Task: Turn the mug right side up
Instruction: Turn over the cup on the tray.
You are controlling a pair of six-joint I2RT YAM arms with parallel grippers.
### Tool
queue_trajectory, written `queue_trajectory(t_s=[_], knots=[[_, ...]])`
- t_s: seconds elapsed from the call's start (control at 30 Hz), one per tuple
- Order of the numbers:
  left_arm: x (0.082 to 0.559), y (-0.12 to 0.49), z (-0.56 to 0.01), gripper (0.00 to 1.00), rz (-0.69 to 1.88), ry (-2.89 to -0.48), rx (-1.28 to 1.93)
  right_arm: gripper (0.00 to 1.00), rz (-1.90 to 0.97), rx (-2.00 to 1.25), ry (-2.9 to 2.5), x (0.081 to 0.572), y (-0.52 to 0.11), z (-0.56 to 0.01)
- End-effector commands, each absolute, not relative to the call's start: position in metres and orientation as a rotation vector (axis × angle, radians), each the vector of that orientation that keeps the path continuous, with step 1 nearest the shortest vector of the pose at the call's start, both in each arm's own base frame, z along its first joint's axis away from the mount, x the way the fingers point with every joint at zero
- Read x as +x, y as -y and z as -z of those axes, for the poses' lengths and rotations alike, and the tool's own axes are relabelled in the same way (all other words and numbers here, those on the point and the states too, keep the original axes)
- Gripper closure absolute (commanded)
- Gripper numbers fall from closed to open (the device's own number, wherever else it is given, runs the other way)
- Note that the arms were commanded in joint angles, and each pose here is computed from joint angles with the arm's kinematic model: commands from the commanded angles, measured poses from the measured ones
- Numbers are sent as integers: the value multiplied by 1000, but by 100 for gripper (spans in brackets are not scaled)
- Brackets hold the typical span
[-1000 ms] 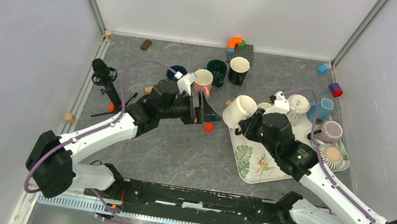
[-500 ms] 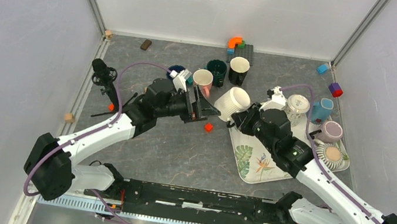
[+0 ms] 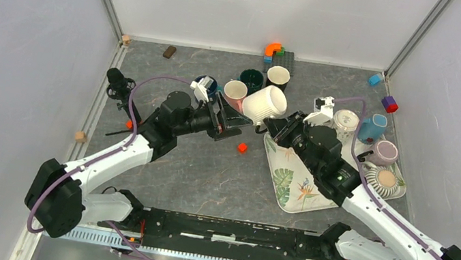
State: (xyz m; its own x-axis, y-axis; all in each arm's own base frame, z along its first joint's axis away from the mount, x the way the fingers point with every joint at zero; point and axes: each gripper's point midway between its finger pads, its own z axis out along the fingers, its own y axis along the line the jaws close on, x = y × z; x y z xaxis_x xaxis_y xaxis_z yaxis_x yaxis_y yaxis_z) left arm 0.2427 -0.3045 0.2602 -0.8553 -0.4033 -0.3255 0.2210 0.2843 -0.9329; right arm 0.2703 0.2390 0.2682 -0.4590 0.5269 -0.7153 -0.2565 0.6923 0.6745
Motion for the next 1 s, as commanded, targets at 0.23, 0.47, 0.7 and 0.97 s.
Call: queue_trajectory(t_s=[0.23,0.47,0.7,0.97], knots=[[242,309,-299,11,1811,-1879,-201,100,-1264,320,-1517,272,-255,-341],[245,311,-303,24,1830,-1857,-204,100,-1352,362,-1459,270,-258,-346],[243,306,-290,25,1788,-1902,-238,100,-1372,370,-1439,271,-259,-351],[242,306,-283,25,1773,-1934,-243,100,-1404,364,-1433,271,-264,-354]])
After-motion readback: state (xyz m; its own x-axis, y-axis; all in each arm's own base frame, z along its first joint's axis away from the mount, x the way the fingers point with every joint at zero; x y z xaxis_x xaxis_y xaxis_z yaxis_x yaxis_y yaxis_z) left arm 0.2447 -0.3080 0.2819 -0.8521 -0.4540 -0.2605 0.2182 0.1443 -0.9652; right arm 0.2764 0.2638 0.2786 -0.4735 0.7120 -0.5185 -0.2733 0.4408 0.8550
